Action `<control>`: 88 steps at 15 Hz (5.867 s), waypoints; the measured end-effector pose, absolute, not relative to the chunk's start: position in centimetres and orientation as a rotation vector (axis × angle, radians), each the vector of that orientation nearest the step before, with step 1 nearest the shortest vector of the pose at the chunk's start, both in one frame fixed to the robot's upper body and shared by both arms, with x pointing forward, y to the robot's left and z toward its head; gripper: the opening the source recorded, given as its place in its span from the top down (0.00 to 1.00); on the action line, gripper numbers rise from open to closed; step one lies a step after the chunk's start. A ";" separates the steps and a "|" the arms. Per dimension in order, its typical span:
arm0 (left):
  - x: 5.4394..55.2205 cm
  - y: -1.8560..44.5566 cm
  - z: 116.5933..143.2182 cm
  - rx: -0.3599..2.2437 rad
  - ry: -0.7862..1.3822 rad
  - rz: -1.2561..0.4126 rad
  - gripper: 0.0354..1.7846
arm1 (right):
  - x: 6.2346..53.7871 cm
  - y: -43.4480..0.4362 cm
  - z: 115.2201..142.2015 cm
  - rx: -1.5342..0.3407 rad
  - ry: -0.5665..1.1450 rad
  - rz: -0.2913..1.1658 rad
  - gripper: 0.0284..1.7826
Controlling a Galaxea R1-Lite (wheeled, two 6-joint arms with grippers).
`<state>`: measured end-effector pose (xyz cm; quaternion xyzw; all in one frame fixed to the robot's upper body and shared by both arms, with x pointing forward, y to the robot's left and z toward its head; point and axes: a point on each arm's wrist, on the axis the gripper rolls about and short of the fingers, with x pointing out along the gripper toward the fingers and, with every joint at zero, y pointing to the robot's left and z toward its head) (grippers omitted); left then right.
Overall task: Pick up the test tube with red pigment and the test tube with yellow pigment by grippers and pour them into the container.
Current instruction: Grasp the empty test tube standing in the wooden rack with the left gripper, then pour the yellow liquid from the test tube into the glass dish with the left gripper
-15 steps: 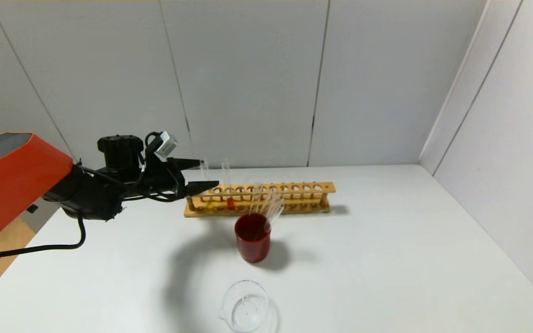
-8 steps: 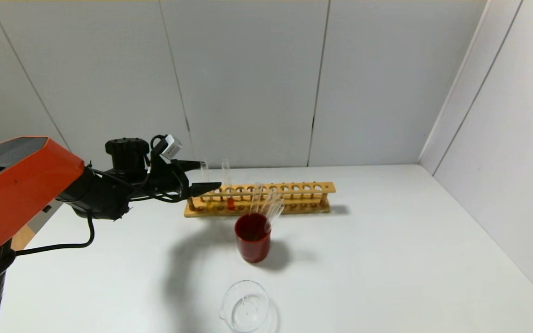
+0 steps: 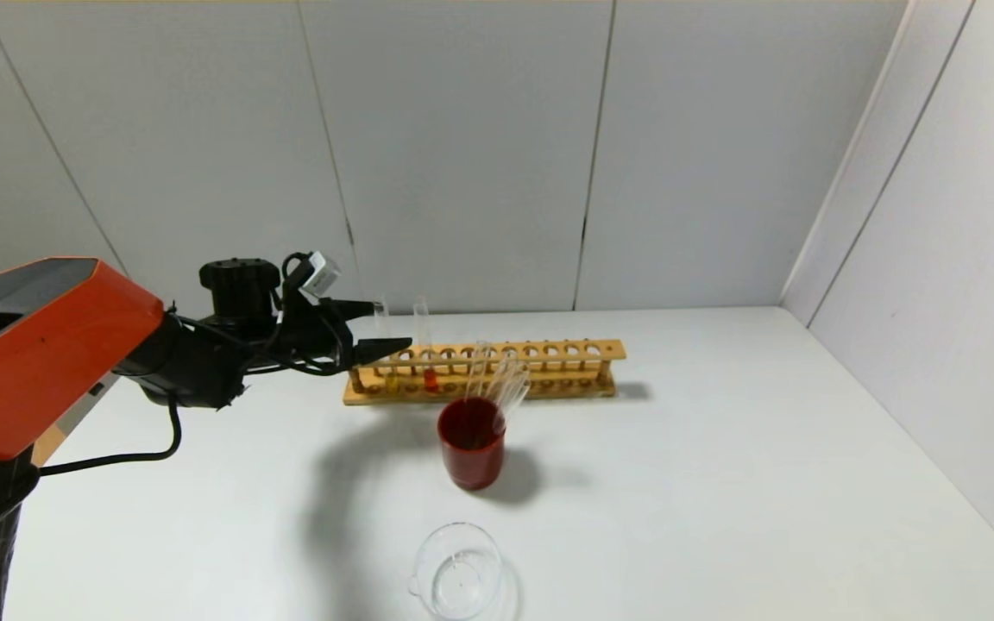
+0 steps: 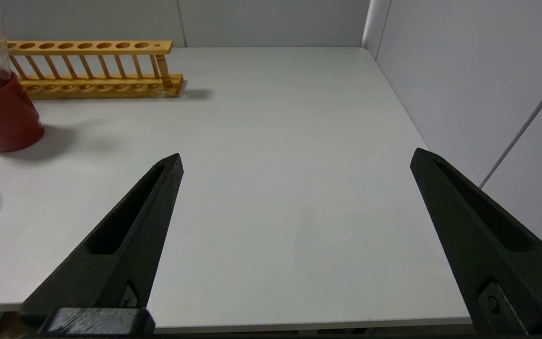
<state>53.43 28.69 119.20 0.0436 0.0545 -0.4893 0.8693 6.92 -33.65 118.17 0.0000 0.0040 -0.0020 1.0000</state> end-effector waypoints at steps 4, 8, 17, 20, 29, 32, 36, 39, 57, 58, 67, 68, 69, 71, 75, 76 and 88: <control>53.7 28.8 119.0 0.090 0.120 -1.000 0.41 | 6.9 -33.7 118.2 0.000 0.008 -0.004 0.05; 53.7 28.7 118.7 0.087 0.127 -1.004 0.80 | 6.9 -33.7 118.2 0.000 0.008 -0.003 0.05; 53.4 28.5 119.1 0.076 0.135 -1.007 0.84 | 6.9 -33.7 118.2 0.000 0.008 -0.004 0.05; 53.2 28.2 120.7 0.080 0.116 -1.010 0.84 | 6.9 -33.7 118.2 0.000 0.008 -0.003 0.05; 50.7 28.0 127.2 0.116 0.032 -1.016 0.84 | 6.9 -33.7 118.2 0.000 0.008 -0.003 0.05; 49.3 28.9 129.8 0.122 0.019 -0.994 0.84 | 6.9 -33.7 118.2 0.000 0.008 -0.003 0.05; 46.8 30.6 132.8 0.131 0.005 -0.950 0.84 | 6.9 -33.7 118.2 0.000 0.008 -0.004 0.05; 44.4 31.3 134.8 0.142 -0.004 -0.904 0.84 | 6.9 -33.7 118.2 0.000 0.008 -0.004 0.05; 26.9 32.2 134.6 0.153 0.089 -0.669 0.84 | 6.9 -33.7 118.2 0.000 0.008 -0.004 0.05; 26.1 32.2 134.1 0.165 0.095 -0.649 0.84 | 6.9 -33.7 118.2 0.000 0.008 -0.004 0.05; 22.6 31.6 130.5 0.151 0.182 -0.673 0.84 | 6.9 -33.7 118.2 0.000 0.008 -0.004 0.05; 22.6 31.4 130.2 0.149 0.194 -0.689 0.84 | 6.9 -33.7 118.2 0.000 0.008 -0.004 0.05; 22.6 31.2 129.9 0.147 0.205 -0.702 0.84 | 6.9 -33.7 118.2 0.000 0.008 -0.004 0.05; 23.0 30.8 129.5 0.153 0.232 -0.707 0.84 | 6.9 -33.7 118.2 0.000 0.008 -0.004 0.05; 23.8 29.1 128.9 0.229 0.280 -0.652 0.84 | 6.9 -33.7 118.2 0.000 0.008 -0.003 0.05; 24.0 28.5 128.6 0.254 0.294 -0.648 0.84 | 6.9 -33.7 118.2 0.000 0.008 -0.003 0.05; 25.7 23.8 126.4 0.555 0.355 -0.678 0.84 | 6.9 -33.7 118.2 0.000 0.008 -0.004 0.05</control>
